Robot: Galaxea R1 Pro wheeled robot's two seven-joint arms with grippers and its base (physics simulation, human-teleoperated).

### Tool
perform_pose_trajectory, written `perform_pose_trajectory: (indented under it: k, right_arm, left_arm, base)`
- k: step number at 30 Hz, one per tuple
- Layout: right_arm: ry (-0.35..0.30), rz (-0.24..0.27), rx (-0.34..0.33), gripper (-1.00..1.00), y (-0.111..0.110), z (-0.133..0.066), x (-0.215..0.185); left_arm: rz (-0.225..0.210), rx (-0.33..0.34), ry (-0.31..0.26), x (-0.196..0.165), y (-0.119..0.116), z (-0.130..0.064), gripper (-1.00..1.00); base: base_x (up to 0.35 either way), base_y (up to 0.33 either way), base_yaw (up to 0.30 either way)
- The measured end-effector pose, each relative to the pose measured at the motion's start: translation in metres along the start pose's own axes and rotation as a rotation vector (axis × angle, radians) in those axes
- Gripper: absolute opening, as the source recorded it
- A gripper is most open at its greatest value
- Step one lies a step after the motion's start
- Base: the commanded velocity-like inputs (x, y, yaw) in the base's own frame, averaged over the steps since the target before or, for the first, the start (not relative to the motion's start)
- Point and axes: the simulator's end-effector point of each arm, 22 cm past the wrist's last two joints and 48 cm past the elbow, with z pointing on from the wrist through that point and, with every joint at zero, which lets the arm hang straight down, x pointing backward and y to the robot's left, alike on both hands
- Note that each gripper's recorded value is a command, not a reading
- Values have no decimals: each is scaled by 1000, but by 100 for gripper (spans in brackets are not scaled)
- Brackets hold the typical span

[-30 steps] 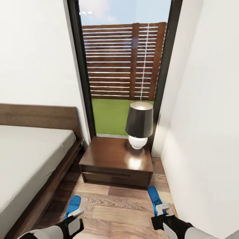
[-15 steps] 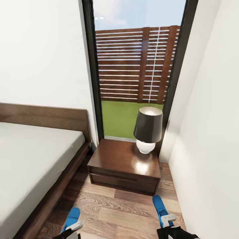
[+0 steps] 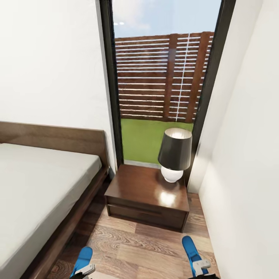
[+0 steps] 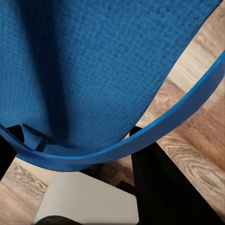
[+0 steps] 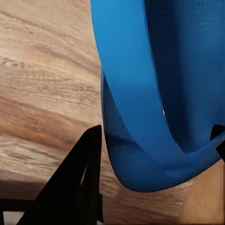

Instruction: In the bedroom, move the book from the bed onto either nightstand, and place the two sandals side by side next to the bed.

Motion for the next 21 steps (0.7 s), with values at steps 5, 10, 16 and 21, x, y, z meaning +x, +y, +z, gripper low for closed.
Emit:
perform_pose_trajectory:
  k: [5, 10, 16, 21]
  right_arm:
    - [12, 0, 4, -100, -3, -8, 6]
    - [26, 0, 5, -100, -5, -16, 13]
    - [43, 1, 15, -100, -10, -25, 20]
    - [67, 2, 32, -100, -18, -34, 33]
  left_arm:
    - [1, 1, -2, -2, 0, -9, -100]
    - [3, 1, -3, -4, 1, -17, -100]
    - [12, 4, -4, -5, -1, -28, -100]
    - [19, 6, 20, 13, -2, -36, -100]
  base:
    - [0, 0, 1]
    - [0, 0, 0]
    - [0, 0, 66]
    - [0, 0, 200]
